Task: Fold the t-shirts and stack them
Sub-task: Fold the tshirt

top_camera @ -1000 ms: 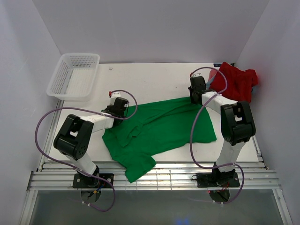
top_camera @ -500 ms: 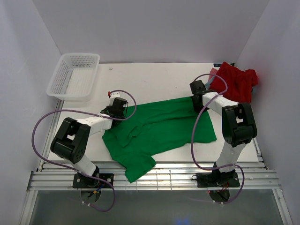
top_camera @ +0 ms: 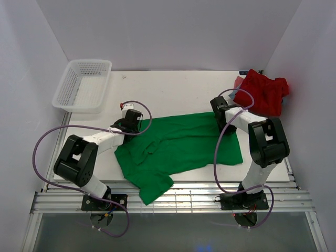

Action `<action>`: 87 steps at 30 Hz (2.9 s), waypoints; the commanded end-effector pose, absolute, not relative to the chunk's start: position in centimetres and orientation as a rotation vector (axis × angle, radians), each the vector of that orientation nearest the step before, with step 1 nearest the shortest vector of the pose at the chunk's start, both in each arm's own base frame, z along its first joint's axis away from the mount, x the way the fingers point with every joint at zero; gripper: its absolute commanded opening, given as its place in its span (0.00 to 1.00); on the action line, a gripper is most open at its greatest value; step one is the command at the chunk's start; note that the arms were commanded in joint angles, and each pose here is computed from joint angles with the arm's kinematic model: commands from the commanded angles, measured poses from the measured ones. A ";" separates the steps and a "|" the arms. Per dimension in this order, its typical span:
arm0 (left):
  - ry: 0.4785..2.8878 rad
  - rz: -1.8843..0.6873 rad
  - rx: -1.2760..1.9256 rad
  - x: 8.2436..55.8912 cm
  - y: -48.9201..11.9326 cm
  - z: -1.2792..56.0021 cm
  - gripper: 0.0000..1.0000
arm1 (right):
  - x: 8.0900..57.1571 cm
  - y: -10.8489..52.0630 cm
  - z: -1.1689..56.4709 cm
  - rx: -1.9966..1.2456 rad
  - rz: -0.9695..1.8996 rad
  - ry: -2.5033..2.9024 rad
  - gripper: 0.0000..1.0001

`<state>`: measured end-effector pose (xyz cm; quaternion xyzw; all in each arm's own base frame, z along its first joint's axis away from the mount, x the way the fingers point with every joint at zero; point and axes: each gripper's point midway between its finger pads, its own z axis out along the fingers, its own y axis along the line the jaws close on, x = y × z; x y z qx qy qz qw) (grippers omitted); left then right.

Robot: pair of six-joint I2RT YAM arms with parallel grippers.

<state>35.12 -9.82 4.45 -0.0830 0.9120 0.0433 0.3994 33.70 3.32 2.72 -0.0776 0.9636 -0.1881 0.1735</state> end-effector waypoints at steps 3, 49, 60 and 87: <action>2.387 0.190 -0.214 35.0 -9.3 3.5 0.17 | 34.8 4.8 7.5 -0.189 -0.423 2.553 0.41; 2.178 0.211 -0.187 50.1 -9.5 10.7 0.33 | 50.8 15.8 17.6 -0.306 0.174 2.067 0.23; 2.230 0.064 -0.181 38.5 -12.6 12.0 0.69 | 40.8 26.3 16.0 -0.583 0.433 2.101 0.33; 2.354 0.200 -0.138 33.0 -12.4 5.1 0.41 | 32.5 30.8 3.5 -0.724 0.436 2.361 0.09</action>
